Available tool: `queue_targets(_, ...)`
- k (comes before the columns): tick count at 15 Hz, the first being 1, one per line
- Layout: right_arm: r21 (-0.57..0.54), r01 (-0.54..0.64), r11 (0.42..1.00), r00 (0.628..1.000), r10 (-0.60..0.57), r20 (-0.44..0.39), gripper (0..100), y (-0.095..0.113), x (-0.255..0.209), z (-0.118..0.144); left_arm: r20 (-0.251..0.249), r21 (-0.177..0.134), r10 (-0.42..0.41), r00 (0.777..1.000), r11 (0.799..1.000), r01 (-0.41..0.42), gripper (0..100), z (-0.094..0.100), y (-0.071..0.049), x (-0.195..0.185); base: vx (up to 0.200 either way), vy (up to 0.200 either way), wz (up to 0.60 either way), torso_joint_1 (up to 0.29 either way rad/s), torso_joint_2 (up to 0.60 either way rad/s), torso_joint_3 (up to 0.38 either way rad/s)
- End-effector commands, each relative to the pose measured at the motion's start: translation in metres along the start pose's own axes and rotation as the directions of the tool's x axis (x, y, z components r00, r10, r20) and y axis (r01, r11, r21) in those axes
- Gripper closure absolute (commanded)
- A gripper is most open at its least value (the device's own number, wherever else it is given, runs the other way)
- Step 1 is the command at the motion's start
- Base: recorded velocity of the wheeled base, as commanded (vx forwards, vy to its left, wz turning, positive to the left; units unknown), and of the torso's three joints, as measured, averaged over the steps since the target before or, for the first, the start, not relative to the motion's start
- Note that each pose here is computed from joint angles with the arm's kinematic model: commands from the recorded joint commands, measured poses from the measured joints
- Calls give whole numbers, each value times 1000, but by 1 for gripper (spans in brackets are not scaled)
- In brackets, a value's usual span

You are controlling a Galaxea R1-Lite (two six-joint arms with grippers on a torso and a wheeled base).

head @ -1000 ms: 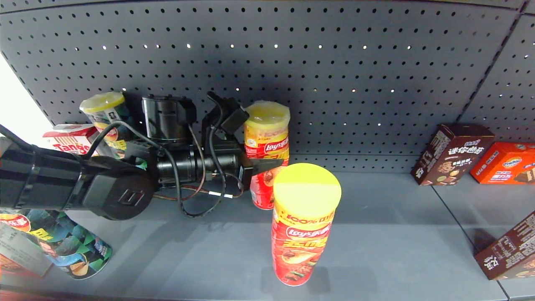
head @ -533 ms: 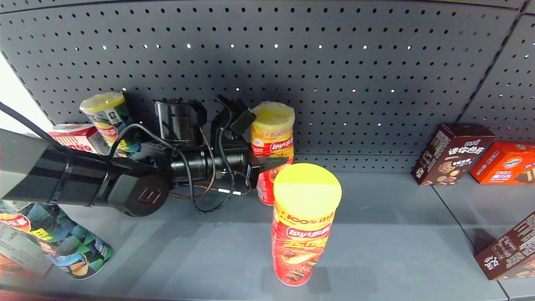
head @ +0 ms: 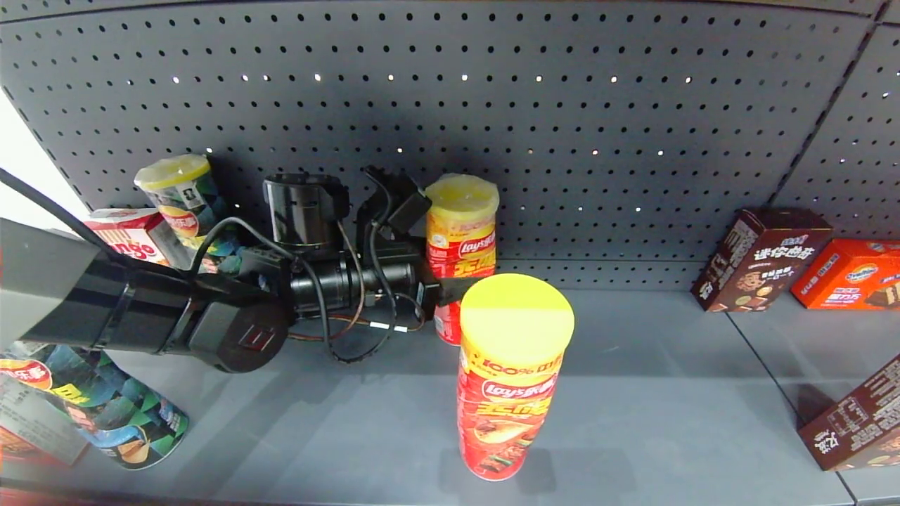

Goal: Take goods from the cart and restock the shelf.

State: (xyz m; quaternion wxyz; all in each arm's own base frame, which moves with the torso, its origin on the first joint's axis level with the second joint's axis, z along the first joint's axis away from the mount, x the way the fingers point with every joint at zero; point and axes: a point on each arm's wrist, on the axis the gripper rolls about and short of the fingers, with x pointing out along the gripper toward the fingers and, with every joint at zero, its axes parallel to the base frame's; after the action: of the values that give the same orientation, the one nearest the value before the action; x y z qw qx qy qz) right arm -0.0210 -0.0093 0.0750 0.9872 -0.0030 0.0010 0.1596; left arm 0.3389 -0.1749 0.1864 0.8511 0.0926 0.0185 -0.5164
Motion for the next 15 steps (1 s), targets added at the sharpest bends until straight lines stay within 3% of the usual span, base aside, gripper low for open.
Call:
queue_targets(1,-1,0,1000,1000,0,-2,0,0,0,0,-1,0,0,1000,1000,0,0,1,-3,-4,0,0,0,0,0,0)
queue_targets(5,-1,0,1000,1000,0,-2,0,0,0,0,1,-1,-2,1000,1000,2,0,11,-21,-24,0,0,0,0,0,0)
queue_targets(8,-1,0,1000,1000,0,-2,0,0,0,0,-11,-3,57,998,998,-57,0,20,-38,-37,0,0,0,0,0,0)
queue_targets(10,-1,0,1000,1000,0,-2,0,0,0,0,-26,-7,116,993,993,-116,0,21,-42,-44,0,0,0,0,0,0)
queue_targets(12,-1,0,1000,1000,0,-2,0,0,0,0,-57,-10,177,983,984,-178,0,21,-46,-46,0,0,0,0,0,0)
queue_targets(13,-1,0,1000,1000,0,-2,0,0,0,0,-104,-12,255,961,966,-258,0,19,-46,-48,0,0,0,0,0,0)
queue_targets(15,-1,0,1000,1000,0,-2,0,0,0,0,-147,-11,316,937,947,-321,0,15,-48,-51,0,0,0,0,0,0)
